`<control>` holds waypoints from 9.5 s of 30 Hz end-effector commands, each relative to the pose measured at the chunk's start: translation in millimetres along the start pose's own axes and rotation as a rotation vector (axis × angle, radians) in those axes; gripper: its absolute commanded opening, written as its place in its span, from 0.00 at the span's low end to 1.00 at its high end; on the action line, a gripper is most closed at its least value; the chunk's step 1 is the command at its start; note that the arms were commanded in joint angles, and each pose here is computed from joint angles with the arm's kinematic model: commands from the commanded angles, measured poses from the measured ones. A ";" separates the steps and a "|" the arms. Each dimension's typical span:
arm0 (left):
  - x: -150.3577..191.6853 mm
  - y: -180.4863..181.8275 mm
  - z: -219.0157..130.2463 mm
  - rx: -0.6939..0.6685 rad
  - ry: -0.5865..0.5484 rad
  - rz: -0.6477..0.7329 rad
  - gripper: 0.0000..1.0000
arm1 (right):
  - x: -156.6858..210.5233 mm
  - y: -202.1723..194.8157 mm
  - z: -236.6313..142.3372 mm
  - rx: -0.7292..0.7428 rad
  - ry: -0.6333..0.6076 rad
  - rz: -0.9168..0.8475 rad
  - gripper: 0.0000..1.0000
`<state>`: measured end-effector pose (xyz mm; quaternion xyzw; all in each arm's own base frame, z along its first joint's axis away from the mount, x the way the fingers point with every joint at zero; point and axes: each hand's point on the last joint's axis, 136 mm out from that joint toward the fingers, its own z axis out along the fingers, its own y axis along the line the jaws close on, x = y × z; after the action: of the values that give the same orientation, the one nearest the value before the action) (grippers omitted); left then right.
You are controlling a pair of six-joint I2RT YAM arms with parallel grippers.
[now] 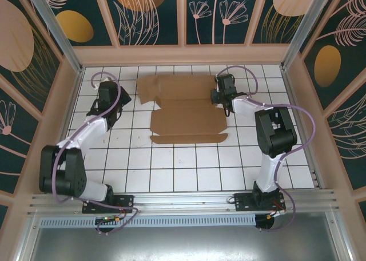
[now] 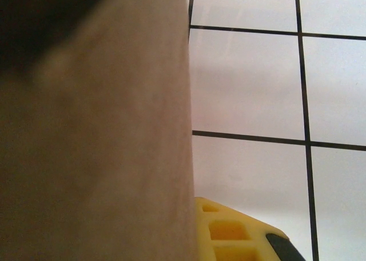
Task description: Fold the paper box
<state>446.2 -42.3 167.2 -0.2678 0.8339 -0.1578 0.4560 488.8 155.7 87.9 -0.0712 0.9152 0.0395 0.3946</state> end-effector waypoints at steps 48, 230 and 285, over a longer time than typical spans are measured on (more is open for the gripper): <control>89.3 -102.0 27.9 0.726 0.127 0.699 0.38 | 15.1 27.7 -5.3 -0.137 0.086 -0.100 0.00; -38.7 -87.2 -154.3 0.313 -0.188 0.114 0.48 | -59.2 13.0 -38.5 -0.169 -0.008 0.181 0.00; 9.5 -40.9 -143.0 0.238 -0.167 0.055 0.56 | -41.9 140.8 49.0 -0.247 0.078 -0.330 0.83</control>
<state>337.6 -85.1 253.9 -0.2023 0.7799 -0.2363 0.5431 539.3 299.6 107.4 -0.2144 0.8880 0.1010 0.3941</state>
